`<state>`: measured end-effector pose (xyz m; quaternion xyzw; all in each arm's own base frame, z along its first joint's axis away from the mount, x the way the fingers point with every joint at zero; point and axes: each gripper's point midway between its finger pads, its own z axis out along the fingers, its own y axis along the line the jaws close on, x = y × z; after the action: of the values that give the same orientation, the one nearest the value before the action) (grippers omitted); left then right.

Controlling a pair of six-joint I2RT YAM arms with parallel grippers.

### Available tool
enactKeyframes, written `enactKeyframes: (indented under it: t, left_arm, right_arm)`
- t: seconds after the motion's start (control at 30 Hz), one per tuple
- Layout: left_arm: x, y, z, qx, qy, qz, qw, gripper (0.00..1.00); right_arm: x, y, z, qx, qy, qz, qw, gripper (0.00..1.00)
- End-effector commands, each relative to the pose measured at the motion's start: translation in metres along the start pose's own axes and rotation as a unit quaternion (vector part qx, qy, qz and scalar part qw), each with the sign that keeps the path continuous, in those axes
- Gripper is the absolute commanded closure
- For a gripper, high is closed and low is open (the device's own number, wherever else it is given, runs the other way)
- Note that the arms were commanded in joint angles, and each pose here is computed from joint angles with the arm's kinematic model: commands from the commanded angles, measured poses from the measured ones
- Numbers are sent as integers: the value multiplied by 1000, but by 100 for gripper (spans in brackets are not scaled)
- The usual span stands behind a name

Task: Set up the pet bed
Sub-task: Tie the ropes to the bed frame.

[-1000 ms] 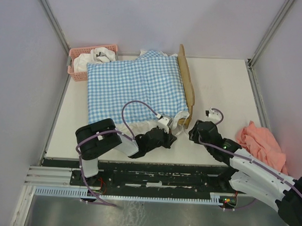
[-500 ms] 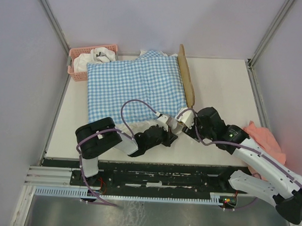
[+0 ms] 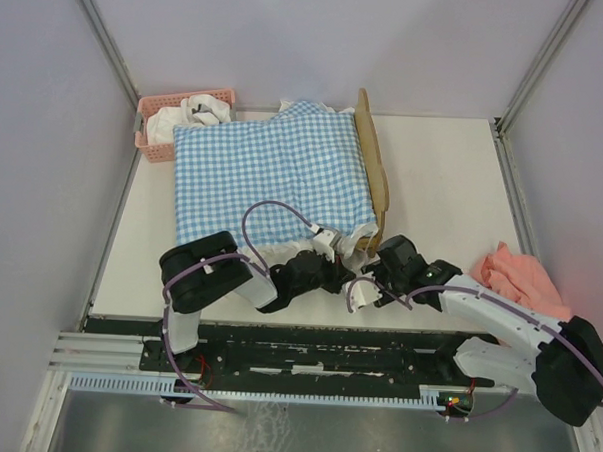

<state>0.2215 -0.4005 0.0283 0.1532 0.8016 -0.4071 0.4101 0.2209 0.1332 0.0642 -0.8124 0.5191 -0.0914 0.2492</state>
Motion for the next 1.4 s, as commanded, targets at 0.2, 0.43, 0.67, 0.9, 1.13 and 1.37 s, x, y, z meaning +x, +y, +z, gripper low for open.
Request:
enactKeyframes:
  t: [0.2,0.43,0.67,0.9,1.13,1.37]
  left_arm:
    - [-30,-4,-7,25,-44,-22,998,97]
    - [-35,0,-8,25,-50,-27,998,97]
    - [-35,2,-6,26,-54,-35,998,97]
    - [-36,8,-9,21,-58,-39,997,97]
    - [-37,11,-10,19,-61,-42,997,97]
    - [-39,10,-12,20,-65,-47,997,97]
  right_arm:
    - [-8,-1,45,15,-26,-159,987,41]
    - [-22,13,47,-32,-61,-208,976,41]
    - [-38,22,51,-64,-77,-233,967,44]
    - [-59,16,50,-63,-103,-230,966,48]
    - [-52,12,39,-83,-82,-238,964,50]
    - [-34,9,25,-116,-48,-268,955,53]
